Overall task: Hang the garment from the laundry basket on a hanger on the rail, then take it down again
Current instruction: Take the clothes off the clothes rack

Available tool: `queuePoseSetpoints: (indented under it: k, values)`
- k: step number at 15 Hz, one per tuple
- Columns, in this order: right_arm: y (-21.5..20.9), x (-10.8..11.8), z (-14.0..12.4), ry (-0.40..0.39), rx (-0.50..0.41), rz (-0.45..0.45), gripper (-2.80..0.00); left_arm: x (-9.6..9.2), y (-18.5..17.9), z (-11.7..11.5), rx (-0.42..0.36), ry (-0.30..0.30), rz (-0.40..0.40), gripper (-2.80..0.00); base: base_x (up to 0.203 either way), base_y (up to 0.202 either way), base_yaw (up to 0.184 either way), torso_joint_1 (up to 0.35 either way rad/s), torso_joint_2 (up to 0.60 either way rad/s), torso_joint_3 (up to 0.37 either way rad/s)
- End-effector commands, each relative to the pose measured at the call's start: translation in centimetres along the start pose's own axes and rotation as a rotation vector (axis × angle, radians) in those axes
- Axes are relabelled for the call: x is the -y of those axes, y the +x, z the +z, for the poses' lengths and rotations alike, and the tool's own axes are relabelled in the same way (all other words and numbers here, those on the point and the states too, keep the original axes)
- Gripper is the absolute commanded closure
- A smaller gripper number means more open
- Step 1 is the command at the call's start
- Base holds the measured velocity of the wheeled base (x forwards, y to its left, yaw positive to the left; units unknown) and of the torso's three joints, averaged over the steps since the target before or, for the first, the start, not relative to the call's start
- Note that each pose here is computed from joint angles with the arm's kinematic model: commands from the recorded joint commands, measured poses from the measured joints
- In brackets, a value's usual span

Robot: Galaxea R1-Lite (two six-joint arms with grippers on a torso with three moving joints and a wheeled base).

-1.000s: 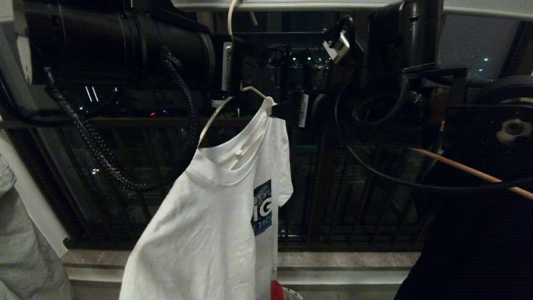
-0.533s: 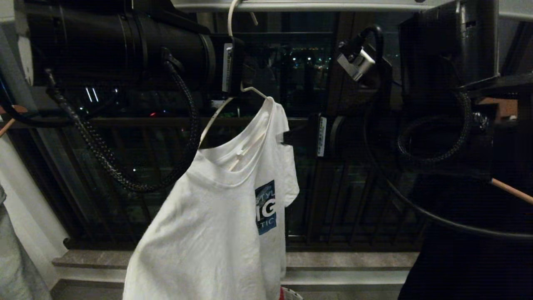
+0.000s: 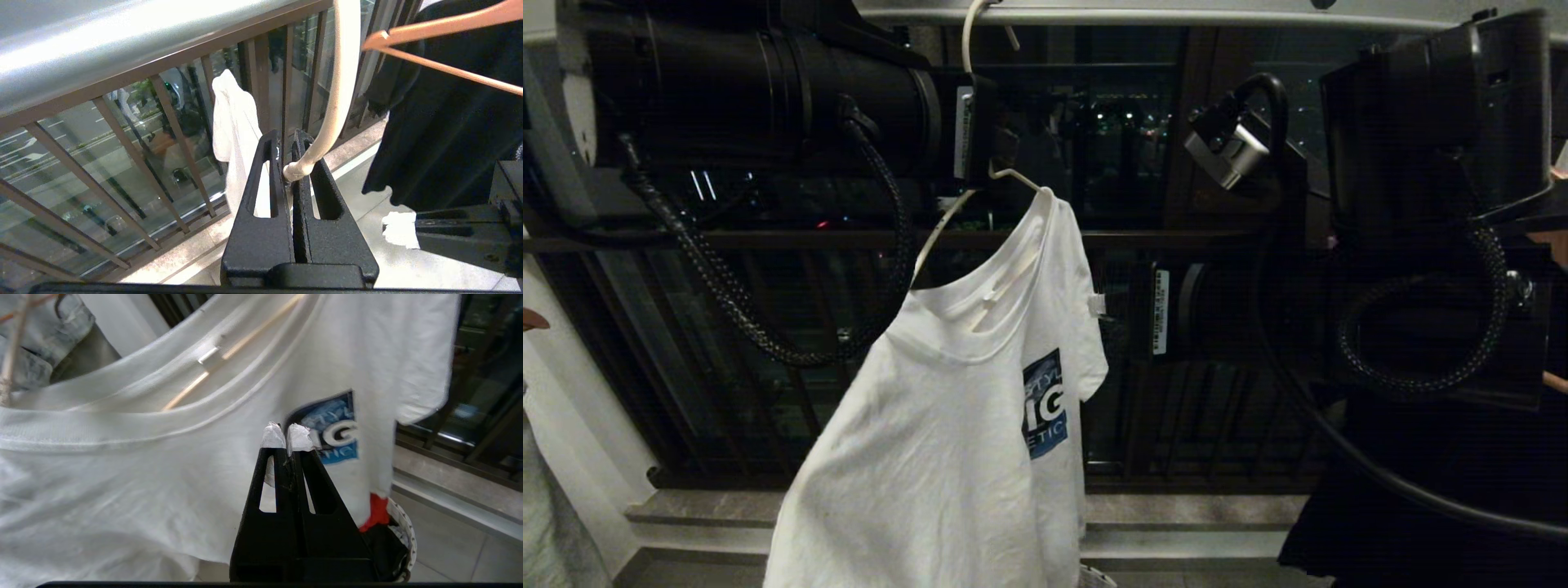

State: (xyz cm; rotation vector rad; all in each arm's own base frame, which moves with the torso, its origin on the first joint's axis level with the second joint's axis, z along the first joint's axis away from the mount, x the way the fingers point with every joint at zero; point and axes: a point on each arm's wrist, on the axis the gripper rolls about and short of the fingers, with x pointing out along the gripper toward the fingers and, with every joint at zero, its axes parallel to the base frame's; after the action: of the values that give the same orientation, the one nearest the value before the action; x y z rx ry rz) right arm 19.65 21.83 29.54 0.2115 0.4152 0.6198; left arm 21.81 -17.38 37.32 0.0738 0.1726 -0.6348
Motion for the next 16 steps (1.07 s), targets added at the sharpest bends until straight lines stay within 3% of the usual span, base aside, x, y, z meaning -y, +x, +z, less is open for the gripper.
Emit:
queuePoseSetpoints:
  k: [1,7,12,13,16]
  values:
    - [0.1,0.6,0.0,0.007,0.001,-0.021,0.00,-0.1,0.3,-0.2,-0.009,0.001,0.001,0.00,0.000,0.000,0.000,0.000,0.00,0.000]
    - [3.4,4.1,1.0,0.022,0.072,-0.119,0.00,-0.1,0.3,-0.2,-0.011,0.001,-0.002,0.00,0.000,0.000,0.000,0.000,0.00,0.000]
    - [5.8,3.7,2.8,0.029,0.132,-0.104,0.00,0.0,0.6,-0.4,-0.020,0.001,-0.002,0.00,0.000,0.000,0.000,0.000,0.00,0.000]
    - [6.1,3.5,3.4,0.029,0.148,-0.098,-2.80,0.0,0.6,-0.4,-0.020,0.001,-0.002,0.00,0.000,0.000,0.000,0.000,0.00,0.000]
    - [7.6,3.1,4.2,0.027,0.168,-0.092,-2.80,0.0,0.6,-0.5,-0.025,0.001,-0.003,0.00,0.000,0.000,0.000,0.000,0.00,0.000]
